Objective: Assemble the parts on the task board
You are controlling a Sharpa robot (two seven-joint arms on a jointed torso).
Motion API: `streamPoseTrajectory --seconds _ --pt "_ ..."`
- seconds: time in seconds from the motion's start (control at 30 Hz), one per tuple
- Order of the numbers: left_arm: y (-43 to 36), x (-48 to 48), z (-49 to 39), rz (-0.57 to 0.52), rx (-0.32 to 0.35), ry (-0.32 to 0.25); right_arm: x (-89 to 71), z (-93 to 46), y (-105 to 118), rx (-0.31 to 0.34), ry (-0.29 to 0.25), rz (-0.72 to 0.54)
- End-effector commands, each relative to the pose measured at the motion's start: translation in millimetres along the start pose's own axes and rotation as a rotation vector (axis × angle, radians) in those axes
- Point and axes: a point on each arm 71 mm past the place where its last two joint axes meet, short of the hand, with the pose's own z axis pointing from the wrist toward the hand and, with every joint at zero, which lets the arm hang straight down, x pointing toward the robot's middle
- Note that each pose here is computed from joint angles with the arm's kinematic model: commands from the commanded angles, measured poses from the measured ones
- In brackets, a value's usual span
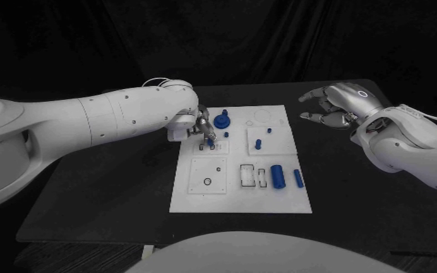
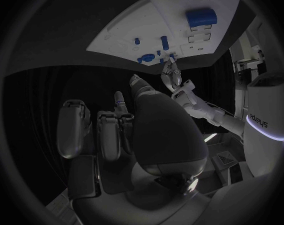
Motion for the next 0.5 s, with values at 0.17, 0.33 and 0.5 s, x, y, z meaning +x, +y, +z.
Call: streamPoseTrajectory --seconds 0.17,0.33,0.5 --pt "0.3 1.2 -0.8 -0.025 0.001 -0.026 2.5 -0.9 -1.7 0.022 0.015 -0.001" --pt "0.6 3.4 -1.5 -0.029 0.002 -0.029 3.1 -0.9 -1.8 0.024 0.019 -0.001" --pt "0.8 6.1 -1.7 -0.029 0.005 -0.025 3.5 -0.9 -1.9 0.026 0.022 -0.001"
